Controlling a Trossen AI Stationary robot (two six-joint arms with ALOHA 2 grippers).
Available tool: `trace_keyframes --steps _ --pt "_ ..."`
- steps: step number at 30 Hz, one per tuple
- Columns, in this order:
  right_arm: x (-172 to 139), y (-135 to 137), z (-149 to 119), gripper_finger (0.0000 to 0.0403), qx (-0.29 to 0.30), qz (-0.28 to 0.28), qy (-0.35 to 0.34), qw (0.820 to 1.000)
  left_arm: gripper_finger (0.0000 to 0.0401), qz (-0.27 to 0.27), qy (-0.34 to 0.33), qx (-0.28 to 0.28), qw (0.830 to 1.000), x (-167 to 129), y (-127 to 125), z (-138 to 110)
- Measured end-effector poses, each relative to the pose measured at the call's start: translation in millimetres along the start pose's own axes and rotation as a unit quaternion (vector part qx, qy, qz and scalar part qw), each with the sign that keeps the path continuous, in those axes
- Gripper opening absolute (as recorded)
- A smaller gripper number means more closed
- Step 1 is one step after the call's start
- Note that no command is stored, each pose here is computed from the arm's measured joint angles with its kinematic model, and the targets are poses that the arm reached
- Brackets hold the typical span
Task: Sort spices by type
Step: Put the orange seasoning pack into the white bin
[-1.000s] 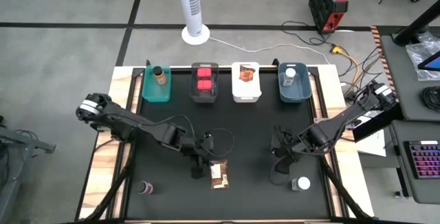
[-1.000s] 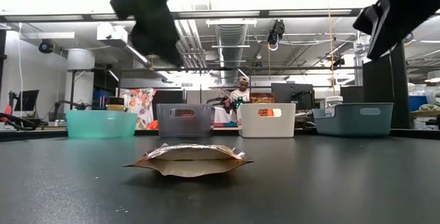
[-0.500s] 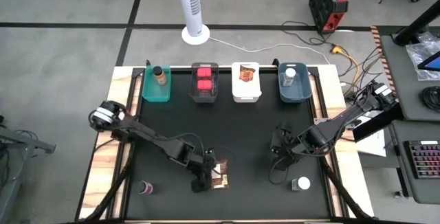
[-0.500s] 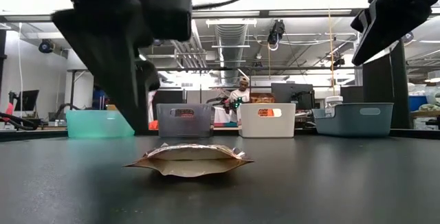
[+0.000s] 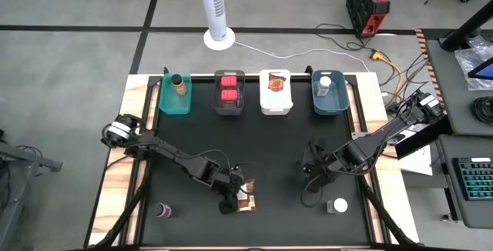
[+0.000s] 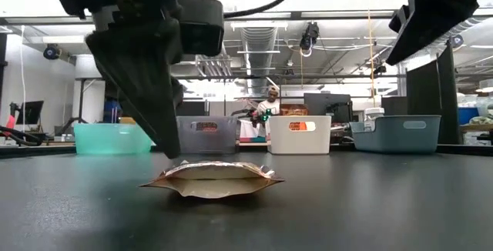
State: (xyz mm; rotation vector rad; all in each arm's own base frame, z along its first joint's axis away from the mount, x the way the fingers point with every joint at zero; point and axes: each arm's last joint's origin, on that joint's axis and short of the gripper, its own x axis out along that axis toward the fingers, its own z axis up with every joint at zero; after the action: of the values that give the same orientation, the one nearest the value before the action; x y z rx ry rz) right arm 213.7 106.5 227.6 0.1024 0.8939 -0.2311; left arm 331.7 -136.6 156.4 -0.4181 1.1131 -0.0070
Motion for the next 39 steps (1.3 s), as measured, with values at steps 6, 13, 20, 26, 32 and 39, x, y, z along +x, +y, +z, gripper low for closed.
trace_keyframes --steps 6,13,20,26,32,39 --pt "0 2 3 0.0009 0.010 0.011 -0.015 1.000 0.0233 0.028 -0.006 0.001 1.000 8 4 -2" --pt "1 4 4 0.0009 0.021 0.019 -0.026 0.999 0.0232 0.052 -0.009 0.022 0.998 18 7 -4" --pt "6 5 2 0.0009 0.030 0.029 -0.044 0.998 0.0232 0.070 -0.014 0.018 0.997 26 9 -5" --pt "13 5 -5 0.0009 0.046 0.031 -0.058 0.997 0.0230 0.070 -0.014 0.003 0.997 31 9 -7" --pt "14 4 -7 0.0009 0.049 0.016 -0.073 0.996 0.0164 0.081 -0.019 0.002 0.997 31 11 -7" --pt "14 5 -6 0.0009 0.052 0.016 -0.080 0.995 0.0023 0.088 -0.019 0.005 0.996 32 12 -7"
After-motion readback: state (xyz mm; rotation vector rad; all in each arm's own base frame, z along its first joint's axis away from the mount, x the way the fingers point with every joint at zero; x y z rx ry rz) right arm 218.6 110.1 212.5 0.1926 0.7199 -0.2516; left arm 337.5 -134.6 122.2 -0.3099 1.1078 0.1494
